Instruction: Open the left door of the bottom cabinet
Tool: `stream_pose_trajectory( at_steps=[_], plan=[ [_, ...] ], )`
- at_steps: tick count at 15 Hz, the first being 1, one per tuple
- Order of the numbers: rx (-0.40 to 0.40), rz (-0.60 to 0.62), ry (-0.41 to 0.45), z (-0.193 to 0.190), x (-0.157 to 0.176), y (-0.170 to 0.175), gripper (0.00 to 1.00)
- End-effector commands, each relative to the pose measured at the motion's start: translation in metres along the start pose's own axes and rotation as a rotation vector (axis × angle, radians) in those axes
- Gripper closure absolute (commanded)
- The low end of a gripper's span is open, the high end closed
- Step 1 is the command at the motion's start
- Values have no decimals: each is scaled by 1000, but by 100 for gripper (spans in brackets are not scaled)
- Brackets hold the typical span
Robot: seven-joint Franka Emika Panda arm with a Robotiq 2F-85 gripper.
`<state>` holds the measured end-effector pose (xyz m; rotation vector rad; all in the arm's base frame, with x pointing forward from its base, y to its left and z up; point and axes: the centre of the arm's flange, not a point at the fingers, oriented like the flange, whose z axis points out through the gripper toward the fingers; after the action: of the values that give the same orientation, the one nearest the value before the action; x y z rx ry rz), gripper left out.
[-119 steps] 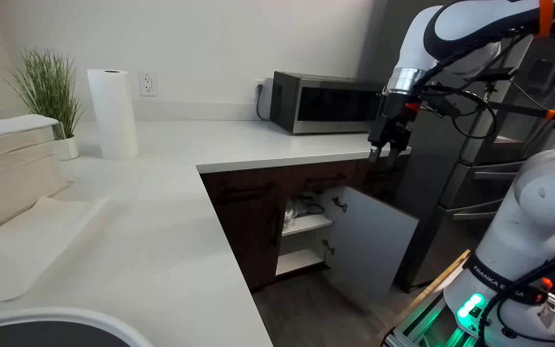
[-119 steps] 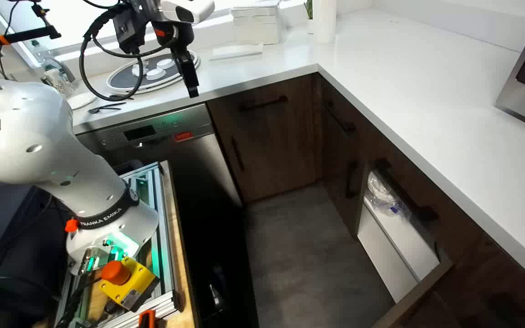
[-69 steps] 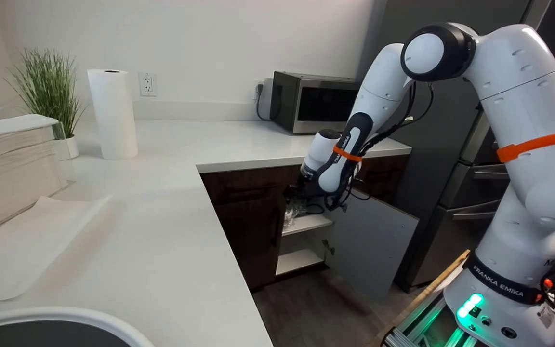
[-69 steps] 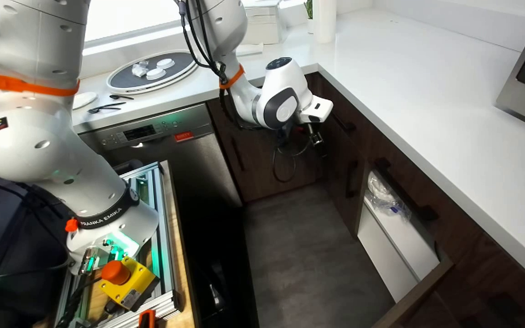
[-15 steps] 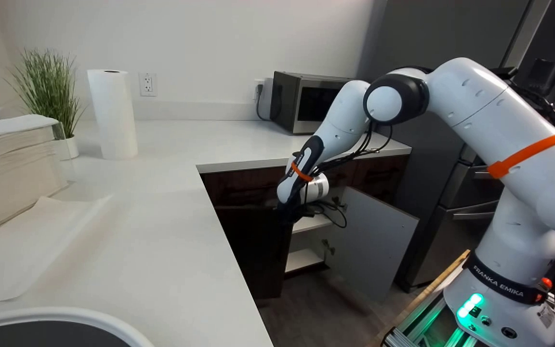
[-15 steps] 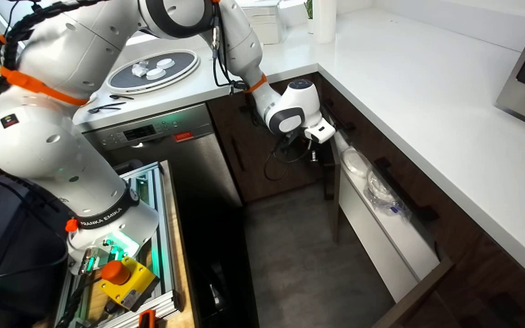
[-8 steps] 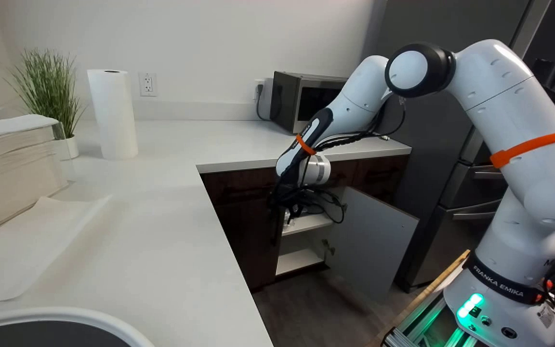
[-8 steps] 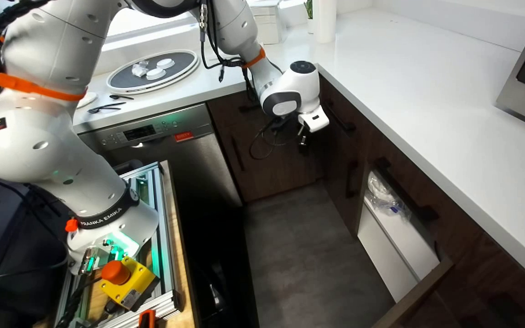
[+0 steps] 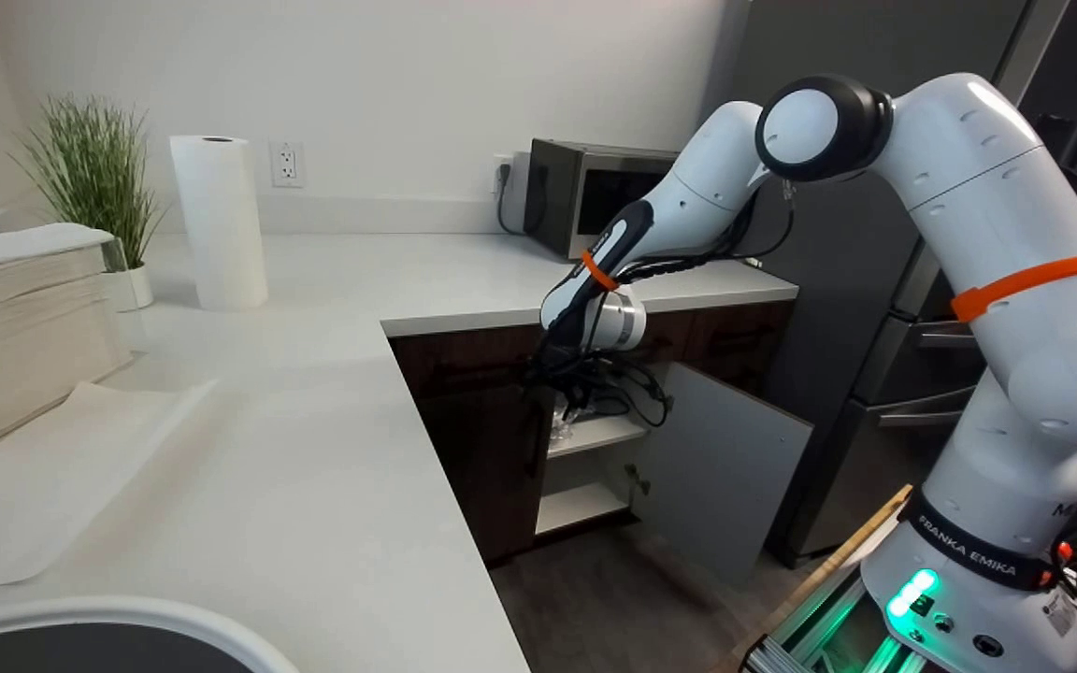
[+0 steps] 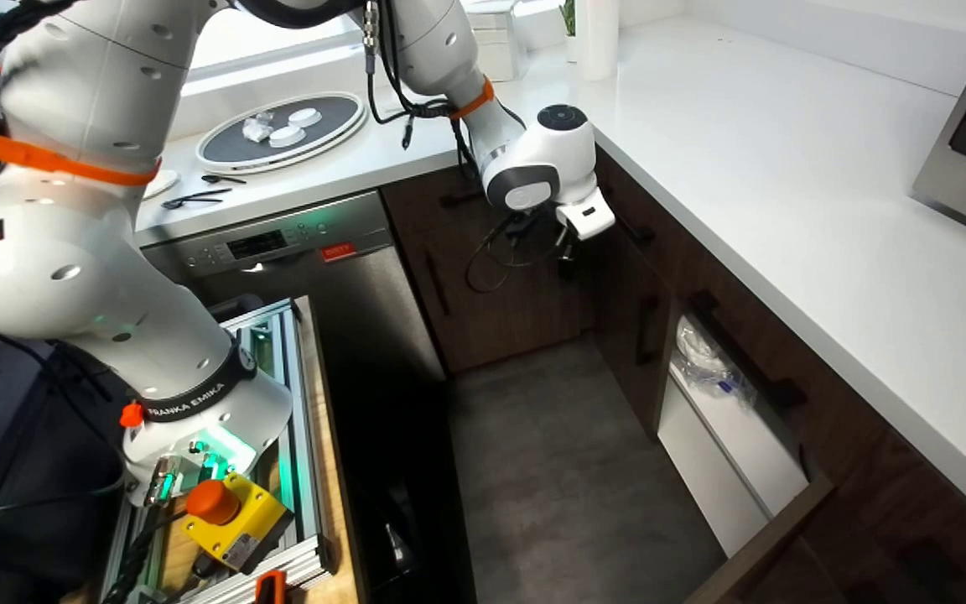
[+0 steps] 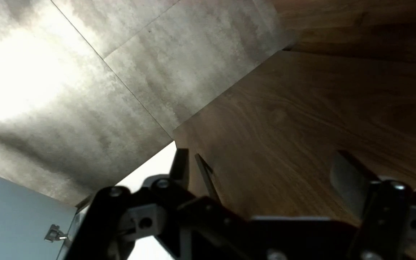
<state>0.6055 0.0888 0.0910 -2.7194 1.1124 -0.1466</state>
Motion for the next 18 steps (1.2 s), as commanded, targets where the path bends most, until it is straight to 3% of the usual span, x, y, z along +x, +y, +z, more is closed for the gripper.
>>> stream_pose_trajectory(
  at_steps=[1,4,9,18],
  plan=[
    [43,-107,116,36,20,-10,0],
    [39,-250,195,58,35,-10,0],
    [-41,-484,292,80,65,-1,0],
    [-70,-760,343,108,82,-15,0]
  ],
)
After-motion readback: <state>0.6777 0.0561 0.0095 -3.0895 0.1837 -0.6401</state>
